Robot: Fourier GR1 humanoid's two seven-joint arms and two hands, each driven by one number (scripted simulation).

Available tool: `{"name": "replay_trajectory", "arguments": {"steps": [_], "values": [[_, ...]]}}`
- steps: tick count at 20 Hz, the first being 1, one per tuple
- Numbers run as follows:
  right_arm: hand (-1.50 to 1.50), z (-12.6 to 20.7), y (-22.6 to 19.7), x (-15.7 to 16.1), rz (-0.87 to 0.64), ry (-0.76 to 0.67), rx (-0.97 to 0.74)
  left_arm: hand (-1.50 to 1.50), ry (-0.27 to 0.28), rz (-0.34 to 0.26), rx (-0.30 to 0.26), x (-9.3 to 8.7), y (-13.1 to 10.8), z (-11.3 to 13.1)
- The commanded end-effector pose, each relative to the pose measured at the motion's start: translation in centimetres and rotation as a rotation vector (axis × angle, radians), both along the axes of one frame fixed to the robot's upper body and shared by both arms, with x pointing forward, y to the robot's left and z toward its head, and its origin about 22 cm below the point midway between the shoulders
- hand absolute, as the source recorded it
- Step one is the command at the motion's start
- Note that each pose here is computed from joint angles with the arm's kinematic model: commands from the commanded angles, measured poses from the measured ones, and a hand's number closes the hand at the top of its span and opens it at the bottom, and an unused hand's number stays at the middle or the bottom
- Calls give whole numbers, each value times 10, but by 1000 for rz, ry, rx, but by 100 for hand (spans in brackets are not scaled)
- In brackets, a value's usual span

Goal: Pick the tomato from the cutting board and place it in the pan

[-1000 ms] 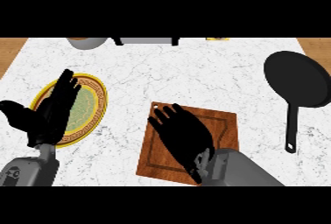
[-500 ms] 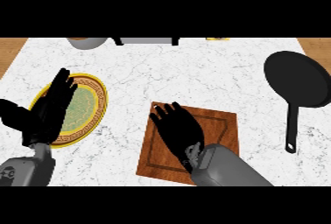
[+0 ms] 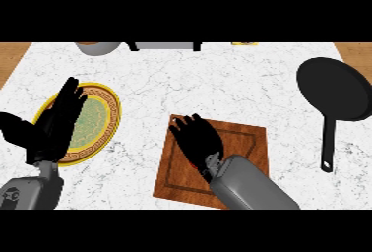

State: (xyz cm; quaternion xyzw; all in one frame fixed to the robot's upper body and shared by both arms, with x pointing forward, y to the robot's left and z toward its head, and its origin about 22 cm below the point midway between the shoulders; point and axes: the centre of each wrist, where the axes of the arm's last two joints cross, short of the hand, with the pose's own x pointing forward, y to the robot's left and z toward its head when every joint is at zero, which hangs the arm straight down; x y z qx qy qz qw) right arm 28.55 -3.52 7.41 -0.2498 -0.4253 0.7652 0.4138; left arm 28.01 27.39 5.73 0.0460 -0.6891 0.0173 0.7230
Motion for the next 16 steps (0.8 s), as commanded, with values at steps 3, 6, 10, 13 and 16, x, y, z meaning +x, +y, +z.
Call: {"name": "replay_trajectory", "arguments": {"steps": [3, 6, 10, 13, 16], "values": [[-150, -17, -9, 0, -4, 17, 15, 0, -9, 7, 1, -3, 3, -8], [-150, -44, -11, 11, -3, 29, 40, 0, -4, -18, -17, 2, 1, 6], [-150, -47, -5, 20, -19, 55, 44, 0, -2, -11, -3, 0, -4, 14], [150, -61, -1, 24, 6, 75, 44, 0, -16, 3, -3, -1, -4, -5], [150, -54, 0, 22, 106, 38, 67, 0, 16, -13, -16, -10, -20, -11]]}}
